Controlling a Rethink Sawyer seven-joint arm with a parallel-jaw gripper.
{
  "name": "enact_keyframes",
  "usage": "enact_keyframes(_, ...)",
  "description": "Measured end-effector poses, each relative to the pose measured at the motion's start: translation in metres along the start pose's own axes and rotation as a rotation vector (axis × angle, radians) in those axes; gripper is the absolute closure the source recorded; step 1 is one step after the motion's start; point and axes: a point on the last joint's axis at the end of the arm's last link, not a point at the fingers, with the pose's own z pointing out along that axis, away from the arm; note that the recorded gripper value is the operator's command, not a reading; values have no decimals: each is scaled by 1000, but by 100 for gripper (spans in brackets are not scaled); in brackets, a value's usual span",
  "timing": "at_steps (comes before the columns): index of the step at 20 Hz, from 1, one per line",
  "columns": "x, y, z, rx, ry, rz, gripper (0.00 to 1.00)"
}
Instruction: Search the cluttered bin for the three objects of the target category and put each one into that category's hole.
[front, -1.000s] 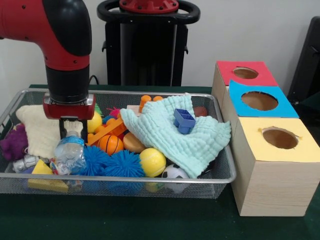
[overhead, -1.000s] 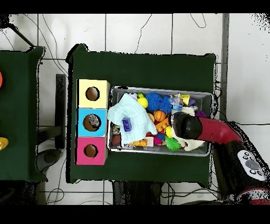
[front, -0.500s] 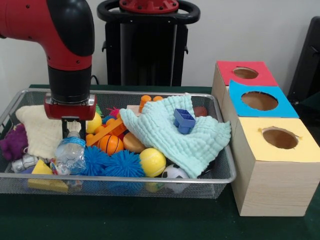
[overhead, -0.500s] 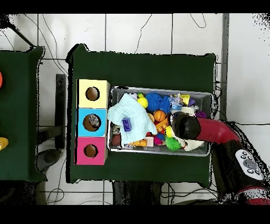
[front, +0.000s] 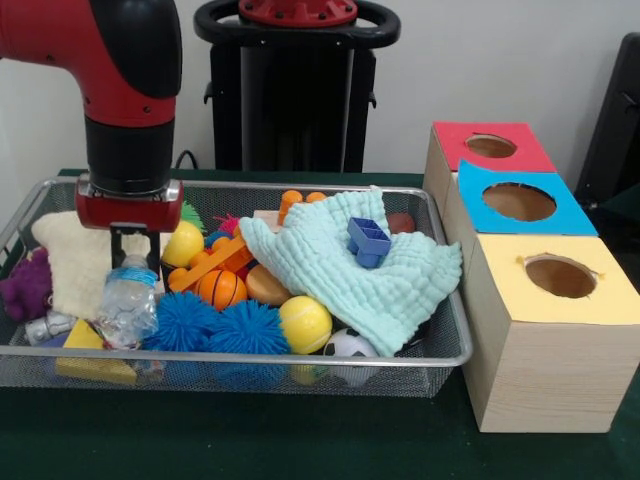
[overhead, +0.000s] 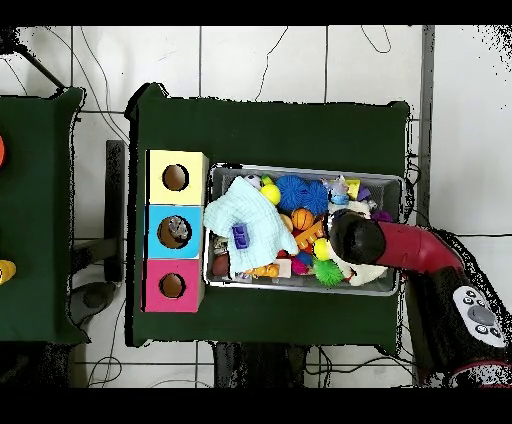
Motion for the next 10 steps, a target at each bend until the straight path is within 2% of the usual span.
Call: enact_keyframes(10,-28,-22,-50,43,-66,41,100)
